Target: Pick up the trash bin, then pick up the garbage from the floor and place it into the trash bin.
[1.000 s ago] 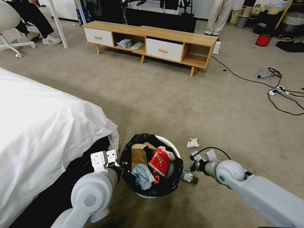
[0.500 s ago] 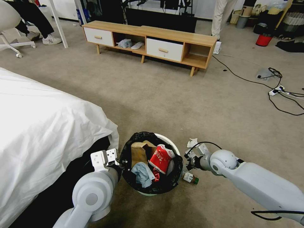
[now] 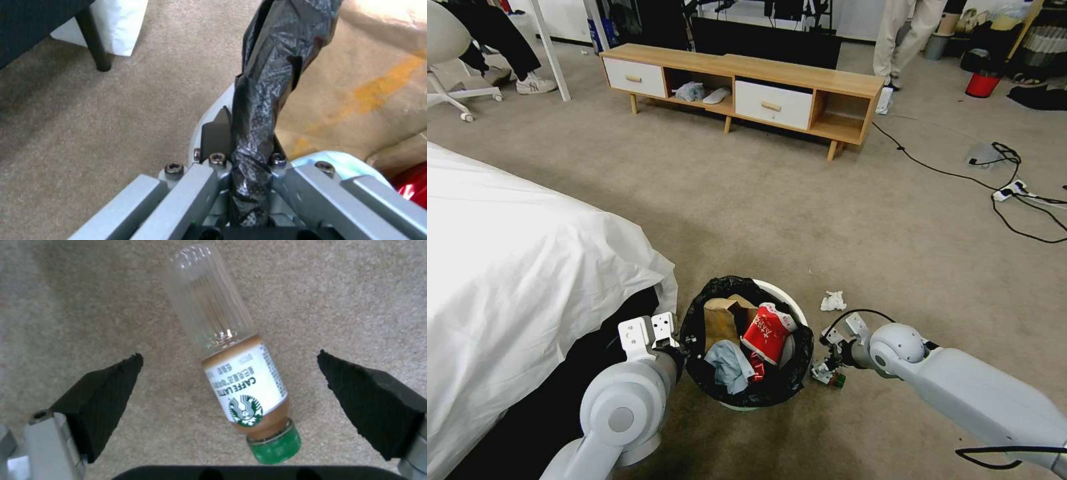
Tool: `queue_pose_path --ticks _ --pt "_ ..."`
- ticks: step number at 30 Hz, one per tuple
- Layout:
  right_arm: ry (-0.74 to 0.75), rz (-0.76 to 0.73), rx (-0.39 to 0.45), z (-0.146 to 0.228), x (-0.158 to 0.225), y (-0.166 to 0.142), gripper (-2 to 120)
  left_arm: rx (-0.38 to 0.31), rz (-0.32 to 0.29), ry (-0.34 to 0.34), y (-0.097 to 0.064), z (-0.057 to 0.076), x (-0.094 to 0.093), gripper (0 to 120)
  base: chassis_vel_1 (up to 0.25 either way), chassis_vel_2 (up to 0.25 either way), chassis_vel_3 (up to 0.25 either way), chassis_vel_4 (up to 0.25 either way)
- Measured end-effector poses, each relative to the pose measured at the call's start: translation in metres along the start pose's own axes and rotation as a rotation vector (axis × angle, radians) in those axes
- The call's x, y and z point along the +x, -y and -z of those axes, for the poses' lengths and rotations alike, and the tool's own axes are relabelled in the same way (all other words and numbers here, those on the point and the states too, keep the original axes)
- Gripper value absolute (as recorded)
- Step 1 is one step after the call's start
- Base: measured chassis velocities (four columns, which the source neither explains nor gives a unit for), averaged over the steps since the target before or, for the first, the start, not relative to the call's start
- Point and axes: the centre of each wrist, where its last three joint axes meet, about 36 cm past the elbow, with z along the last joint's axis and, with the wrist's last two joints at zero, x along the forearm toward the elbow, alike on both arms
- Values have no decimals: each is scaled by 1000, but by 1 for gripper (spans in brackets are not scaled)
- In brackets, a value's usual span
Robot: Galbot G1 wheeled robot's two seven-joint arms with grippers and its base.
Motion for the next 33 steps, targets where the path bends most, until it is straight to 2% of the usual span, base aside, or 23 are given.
queue_pose_path --ticks 13,24,33 --pt "-33 -15 27 0 -25 -5 100 9 -1 -4 1 -1 -3 1 0 0 0 0" --pt "-108 -76 165 2 -53 -9 100 19 9 -2 -1 -3 -4 1 0 0 0 0" --pt "-122 -95 186 0 -56 -7 100 25 6 3 -1 -5 -1 1 0 0 0 0"
